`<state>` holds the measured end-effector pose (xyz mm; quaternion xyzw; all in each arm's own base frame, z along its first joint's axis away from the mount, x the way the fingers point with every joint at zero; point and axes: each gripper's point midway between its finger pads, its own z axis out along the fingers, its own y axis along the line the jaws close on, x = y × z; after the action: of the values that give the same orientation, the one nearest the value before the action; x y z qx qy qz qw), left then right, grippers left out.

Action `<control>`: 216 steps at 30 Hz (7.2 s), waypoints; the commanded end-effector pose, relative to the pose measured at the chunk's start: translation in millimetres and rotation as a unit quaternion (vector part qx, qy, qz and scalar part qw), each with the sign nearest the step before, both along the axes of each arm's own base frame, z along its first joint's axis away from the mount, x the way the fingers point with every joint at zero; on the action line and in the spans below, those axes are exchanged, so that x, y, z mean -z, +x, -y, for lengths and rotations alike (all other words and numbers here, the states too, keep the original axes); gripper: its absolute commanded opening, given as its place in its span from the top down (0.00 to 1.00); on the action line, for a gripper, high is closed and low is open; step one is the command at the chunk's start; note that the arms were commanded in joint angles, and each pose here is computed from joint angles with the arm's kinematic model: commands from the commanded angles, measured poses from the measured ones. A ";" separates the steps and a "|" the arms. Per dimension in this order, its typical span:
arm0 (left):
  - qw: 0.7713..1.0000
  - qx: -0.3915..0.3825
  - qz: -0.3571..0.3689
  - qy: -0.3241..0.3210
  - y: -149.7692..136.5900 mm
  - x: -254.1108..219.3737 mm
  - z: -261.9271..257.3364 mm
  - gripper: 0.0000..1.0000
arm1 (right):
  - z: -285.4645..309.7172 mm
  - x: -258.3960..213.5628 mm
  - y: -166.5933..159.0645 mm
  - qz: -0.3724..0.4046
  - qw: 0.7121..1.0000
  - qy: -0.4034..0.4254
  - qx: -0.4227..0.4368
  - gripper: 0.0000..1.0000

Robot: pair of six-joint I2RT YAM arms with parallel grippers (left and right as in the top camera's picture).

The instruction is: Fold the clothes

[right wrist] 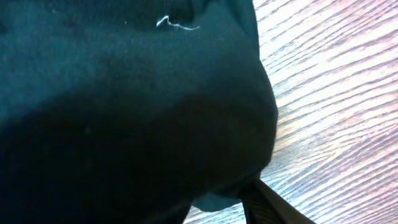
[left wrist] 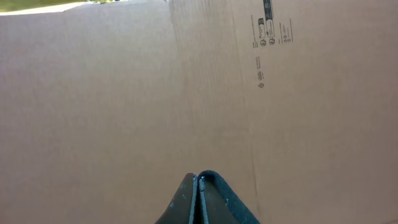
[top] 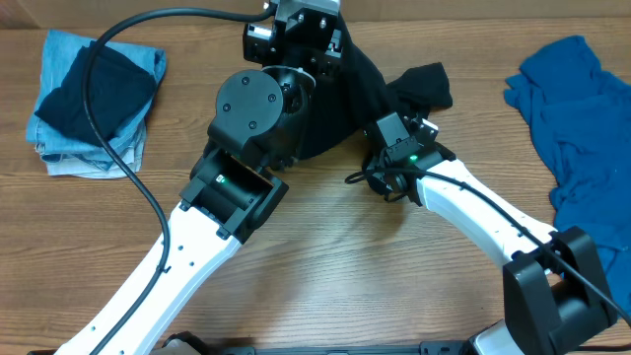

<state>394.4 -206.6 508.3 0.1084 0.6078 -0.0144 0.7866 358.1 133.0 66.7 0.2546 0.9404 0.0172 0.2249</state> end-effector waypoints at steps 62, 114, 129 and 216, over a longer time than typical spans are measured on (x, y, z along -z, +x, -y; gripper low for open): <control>0.995 -0.095 -0.010 0.017 1.4 -5.6 -35.1 0.96 | 90.6 -167.4 13.8 0.166 0.962 -0.169 -0.135 0.96; 0.997 0.016 -0.003 -0.079 -89.9 -162.9 -160.3 0.96 | 110.5 -458.4 -7.8 0.411 0.851 -0.237 -0.226 0.96; 0.992 -0.109 -0.054 -0.043 -45.8 -128.1 -194.0 0.96 | 166.5 -439.8 -4.0 0.345 0.873 -0.294 -0.182 0.96; 0.755 -0.140 -0.632 -0.099 65.0 251.6 -258.4 0.96 | 117.3 -126.9 83.2 -0.082 0.936 -0.012 -0.342 0.96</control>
<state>472.5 40.8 254.2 -0.0415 0.9699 -0.0299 0.2381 450.0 33.1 188.4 -0.0972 0.9818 0.0831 0.1405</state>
